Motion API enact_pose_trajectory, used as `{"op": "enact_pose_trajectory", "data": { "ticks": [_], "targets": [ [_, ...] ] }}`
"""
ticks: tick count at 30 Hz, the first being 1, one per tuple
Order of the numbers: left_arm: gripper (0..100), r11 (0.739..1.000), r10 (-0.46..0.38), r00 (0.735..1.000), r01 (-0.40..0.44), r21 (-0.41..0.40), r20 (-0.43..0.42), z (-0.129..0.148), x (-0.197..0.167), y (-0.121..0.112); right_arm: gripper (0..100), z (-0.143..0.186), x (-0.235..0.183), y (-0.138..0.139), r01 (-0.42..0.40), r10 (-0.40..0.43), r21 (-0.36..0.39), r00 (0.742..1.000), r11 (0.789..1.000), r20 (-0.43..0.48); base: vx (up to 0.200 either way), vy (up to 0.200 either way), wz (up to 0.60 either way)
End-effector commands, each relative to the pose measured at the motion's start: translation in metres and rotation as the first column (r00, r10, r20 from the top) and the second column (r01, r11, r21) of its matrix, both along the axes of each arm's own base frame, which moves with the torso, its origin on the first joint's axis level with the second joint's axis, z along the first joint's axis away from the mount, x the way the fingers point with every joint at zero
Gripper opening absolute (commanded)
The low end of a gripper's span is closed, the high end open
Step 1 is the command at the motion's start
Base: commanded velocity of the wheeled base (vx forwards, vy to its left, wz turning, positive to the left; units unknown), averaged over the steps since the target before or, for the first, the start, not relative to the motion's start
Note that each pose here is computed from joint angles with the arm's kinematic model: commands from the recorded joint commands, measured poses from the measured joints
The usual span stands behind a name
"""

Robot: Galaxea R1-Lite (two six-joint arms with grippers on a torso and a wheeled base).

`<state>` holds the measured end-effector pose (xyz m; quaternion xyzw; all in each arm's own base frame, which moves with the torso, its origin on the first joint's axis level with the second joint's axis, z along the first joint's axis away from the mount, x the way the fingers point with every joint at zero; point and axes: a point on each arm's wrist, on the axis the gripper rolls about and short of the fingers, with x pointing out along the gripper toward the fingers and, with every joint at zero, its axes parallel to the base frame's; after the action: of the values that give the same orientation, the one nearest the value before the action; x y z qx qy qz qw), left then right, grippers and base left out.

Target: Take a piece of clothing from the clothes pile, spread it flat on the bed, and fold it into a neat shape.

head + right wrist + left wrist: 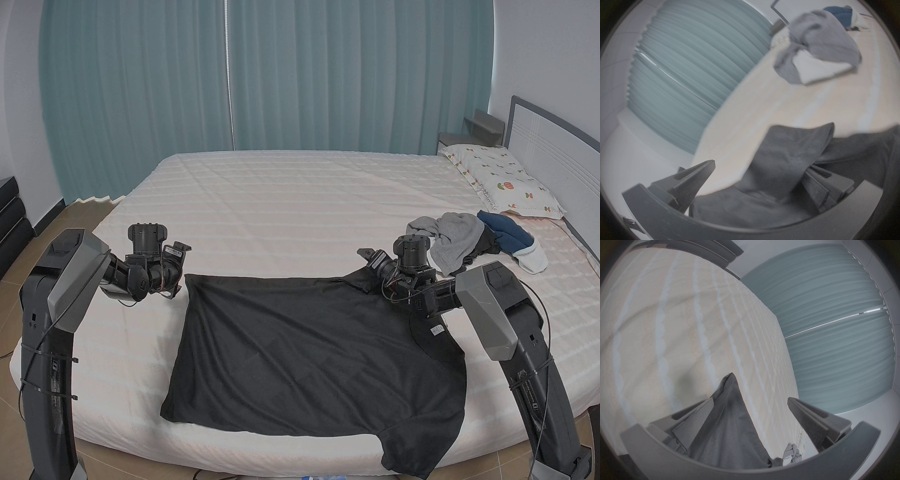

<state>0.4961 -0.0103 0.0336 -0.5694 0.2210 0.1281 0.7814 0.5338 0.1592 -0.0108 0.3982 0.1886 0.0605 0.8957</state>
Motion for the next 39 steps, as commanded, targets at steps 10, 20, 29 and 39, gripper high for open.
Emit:
{"op": "enact_pose_trajectory", "data": {
  "ticks": [10,20,29,39],
  "targets": [
    [100,1.0,-0.006,1.0,0.006,0.009,-0.004,-0.002,0.0,-0.003,100,0.034,0.013,-0.034,-0.023,0.042,-0.076,0.965,0.997,0.26,0.0,0.0,0.0],
    [100,1.0,-0.01,1.0,0.01,0.013,-0.006,-0.005,0.001,-0.003,100,-0.02,0.02,-0.076,0.076,-0.053,-0.158,0.988,0.985,0.144,0.0,0.0,0.0],
    [100,1.0,-0.01,1.0,0.01,0.015,-0.005,-0.005,0.001,-0.003,100,-0.013,0.024,-0.109,0.158,-0.137,-0.162,0.981,0.974,0.134,0.0,0.0,0.0],
    [100,0.999,-0.017,1.0,0.017,0.027,-0.008,-0.005,0.001,-0.003,100,-0.017,0.022,-0.111,0.147,-0.135,-0.181,0.988,0.972,0.079,0.0,0.0,0.0]
  ]
}}
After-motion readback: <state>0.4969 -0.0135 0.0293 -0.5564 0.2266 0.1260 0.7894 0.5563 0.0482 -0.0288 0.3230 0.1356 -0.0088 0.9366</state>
